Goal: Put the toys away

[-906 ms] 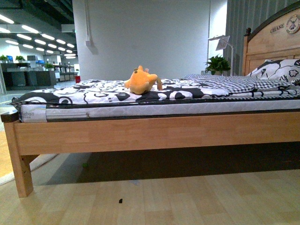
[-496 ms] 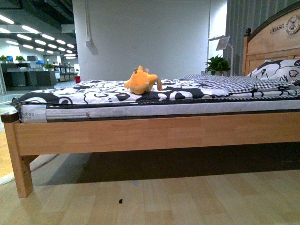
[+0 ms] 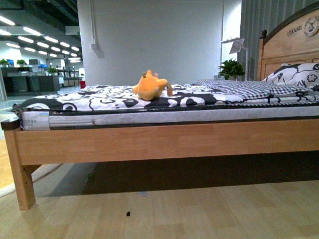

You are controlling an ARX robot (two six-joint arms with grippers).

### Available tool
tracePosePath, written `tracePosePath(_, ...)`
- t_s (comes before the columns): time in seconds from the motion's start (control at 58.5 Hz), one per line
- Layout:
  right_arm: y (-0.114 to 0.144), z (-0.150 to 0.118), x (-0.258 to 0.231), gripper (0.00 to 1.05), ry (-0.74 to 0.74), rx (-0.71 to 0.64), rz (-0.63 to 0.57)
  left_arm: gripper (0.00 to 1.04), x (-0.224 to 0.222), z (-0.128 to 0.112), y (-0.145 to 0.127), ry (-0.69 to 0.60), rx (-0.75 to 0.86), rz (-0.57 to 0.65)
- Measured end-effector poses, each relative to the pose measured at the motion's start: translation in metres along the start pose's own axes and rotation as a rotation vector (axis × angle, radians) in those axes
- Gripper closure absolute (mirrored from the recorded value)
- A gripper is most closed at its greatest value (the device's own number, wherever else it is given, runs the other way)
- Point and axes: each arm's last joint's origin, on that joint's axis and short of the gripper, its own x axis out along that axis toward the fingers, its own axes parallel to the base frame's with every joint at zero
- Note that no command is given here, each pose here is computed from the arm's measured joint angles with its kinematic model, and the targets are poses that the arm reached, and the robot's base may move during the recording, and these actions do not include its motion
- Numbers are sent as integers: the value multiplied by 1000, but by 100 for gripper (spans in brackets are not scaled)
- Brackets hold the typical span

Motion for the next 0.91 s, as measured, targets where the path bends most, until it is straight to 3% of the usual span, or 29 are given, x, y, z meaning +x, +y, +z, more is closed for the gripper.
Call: tracePosePath(0.906,0,0,0,6,0,0,0,6,0,0,0,0,0,0)
